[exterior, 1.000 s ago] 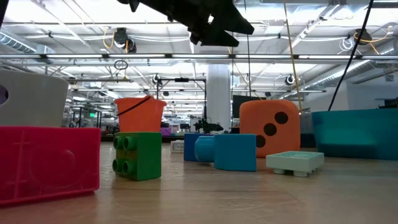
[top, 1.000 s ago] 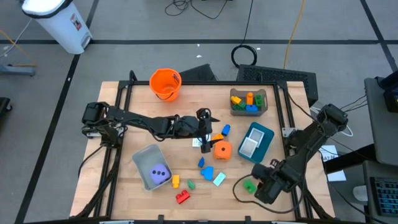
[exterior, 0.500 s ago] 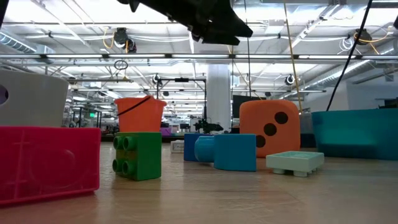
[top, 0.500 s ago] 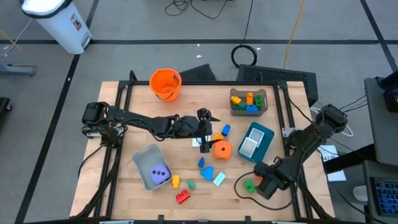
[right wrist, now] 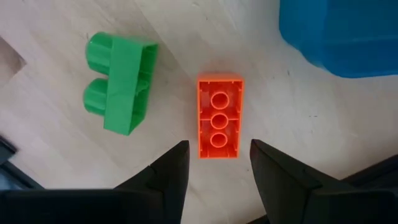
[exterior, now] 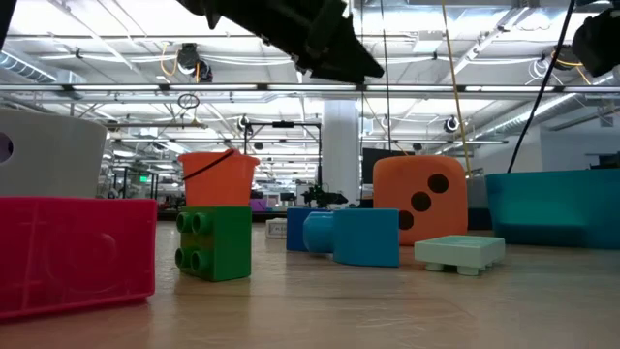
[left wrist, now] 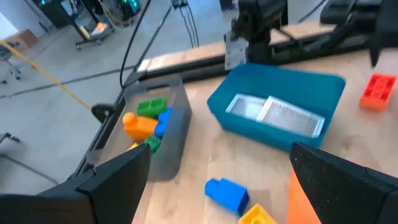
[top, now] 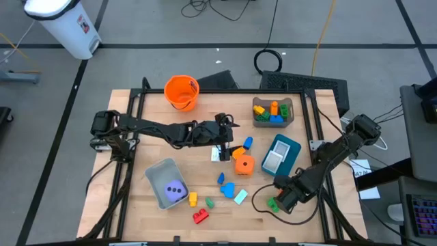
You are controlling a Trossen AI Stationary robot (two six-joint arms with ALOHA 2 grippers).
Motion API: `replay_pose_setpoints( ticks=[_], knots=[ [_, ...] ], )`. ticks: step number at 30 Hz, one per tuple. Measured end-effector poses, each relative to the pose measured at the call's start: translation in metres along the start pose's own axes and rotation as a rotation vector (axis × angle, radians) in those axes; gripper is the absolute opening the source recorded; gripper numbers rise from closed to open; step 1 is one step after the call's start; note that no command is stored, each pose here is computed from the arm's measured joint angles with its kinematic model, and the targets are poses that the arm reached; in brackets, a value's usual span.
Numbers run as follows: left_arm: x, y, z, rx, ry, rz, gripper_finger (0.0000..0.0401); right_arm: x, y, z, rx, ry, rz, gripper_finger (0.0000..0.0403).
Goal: Pick & Place Toys
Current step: Put the orange game piece into the black bin
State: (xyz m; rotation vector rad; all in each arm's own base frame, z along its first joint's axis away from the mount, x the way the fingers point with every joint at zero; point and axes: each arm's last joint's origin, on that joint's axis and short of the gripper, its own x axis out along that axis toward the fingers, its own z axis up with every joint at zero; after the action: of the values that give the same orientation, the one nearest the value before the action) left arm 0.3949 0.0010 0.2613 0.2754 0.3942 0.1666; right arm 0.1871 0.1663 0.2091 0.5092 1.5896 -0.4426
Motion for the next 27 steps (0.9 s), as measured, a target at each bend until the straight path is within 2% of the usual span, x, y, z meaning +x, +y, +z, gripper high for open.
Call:
replay_pose_setpoints(
  ticks=[4,12,16,19,27],
  knots=[
    [0.001,0.004,-0.007,0.004,0.059,-0.001,0.0392,0.000,-0.001,0.004,0.019,0.022,0.007,0.0196],
    [0.001,0.005,-0.011,0.000,0.103,-0.005,0.0392,-0.001,0.000,0.009,0.038,0.012,0.031,0.0294],
    [0.001,0.004,-0.012,-0.020,0.097,-0.056,0.0392,-0.001,0.001,0.009,0.065,-0.007,0.032,0.0330],
    [0.001,0.003,-0.011,-0.024,0.088,-0.096,0.0392,0.000,0.001,0.007,0.102,-0.013,0.030,0.0346],
    [0.001,0.002,-0.012,-0.085,0.098,-0.106,0.0392,0.004,0.002,-0.002,0.015,-0.038,0.018,0.0352]
  ],
)
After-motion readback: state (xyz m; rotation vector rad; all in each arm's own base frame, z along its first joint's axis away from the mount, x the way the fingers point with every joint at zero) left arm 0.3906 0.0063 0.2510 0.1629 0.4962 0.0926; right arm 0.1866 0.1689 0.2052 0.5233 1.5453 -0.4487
